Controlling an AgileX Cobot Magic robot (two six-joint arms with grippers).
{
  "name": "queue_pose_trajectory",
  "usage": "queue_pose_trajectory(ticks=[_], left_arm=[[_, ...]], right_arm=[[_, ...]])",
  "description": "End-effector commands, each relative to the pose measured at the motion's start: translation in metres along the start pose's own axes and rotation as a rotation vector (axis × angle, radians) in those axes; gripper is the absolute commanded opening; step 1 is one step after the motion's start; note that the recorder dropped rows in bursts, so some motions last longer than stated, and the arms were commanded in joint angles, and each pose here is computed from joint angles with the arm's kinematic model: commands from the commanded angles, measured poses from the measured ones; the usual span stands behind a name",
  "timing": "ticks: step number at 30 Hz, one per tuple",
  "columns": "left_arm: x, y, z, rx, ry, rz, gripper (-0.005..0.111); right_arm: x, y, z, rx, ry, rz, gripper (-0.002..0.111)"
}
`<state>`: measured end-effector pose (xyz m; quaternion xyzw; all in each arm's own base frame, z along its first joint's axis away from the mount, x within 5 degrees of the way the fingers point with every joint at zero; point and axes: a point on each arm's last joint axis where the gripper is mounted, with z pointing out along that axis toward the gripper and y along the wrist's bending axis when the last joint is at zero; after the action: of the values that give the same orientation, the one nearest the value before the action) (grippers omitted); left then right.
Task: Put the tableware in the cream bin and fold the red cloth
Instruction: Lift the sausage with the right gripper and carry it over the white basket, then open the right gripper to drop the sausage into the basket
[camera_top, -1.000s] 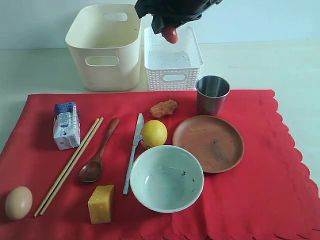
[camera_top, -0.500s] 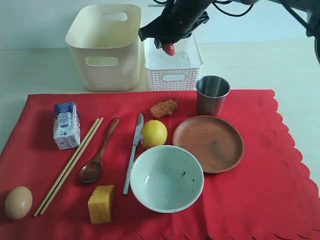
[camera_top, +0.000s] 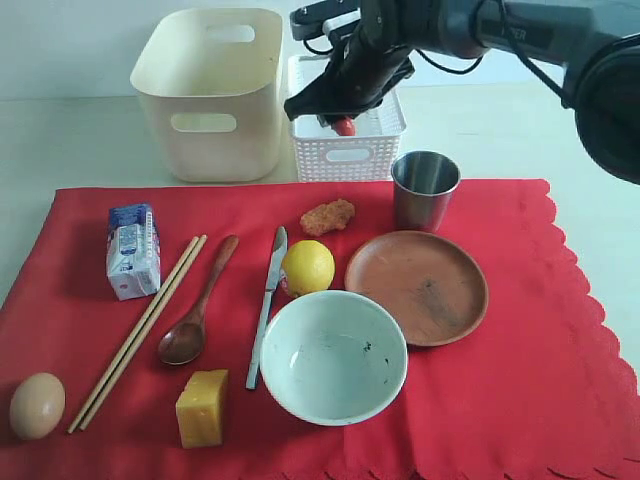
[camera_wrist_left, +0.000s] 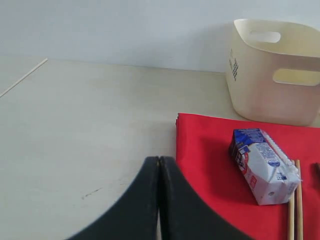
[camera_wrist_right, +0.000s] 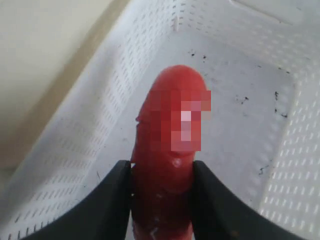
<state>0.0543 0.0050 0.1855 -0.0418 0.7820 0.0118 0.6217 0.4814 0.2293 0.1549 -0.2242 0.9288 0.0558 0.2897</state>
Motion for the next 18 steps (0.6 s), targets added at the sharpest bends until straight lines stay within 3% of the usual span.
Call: queue_pose_trajectory(ticks=[1, 6, 14, 18], left_arm=[[0.0, 0.0, 0.0, 0.005, -0.005, 0.002, 0.0], [0.0, 0.0, 0.0, 0.003, -0.005, 0.002, 0.0], [0.0, 0.0, 0.0, 0.003, -0.005, 0.002, 0.0], [0.0, 0.0, 0.0, 0.003, -0.005, 0.002, 0.0]], right_arm=[[0.002, -0.003, 0.009, 0.013, -0.004, 0.019, 0.0], [0.007, -0.003, 0.017, 0.014, 0.012, 0.057, 0.004], [0.0, -0.003, 0.013, 0.014, -0.017, 0.059, 0.039], [-0.015, -0.004, 0.003, 0.017, -0.072, 0.057, 0.052]])
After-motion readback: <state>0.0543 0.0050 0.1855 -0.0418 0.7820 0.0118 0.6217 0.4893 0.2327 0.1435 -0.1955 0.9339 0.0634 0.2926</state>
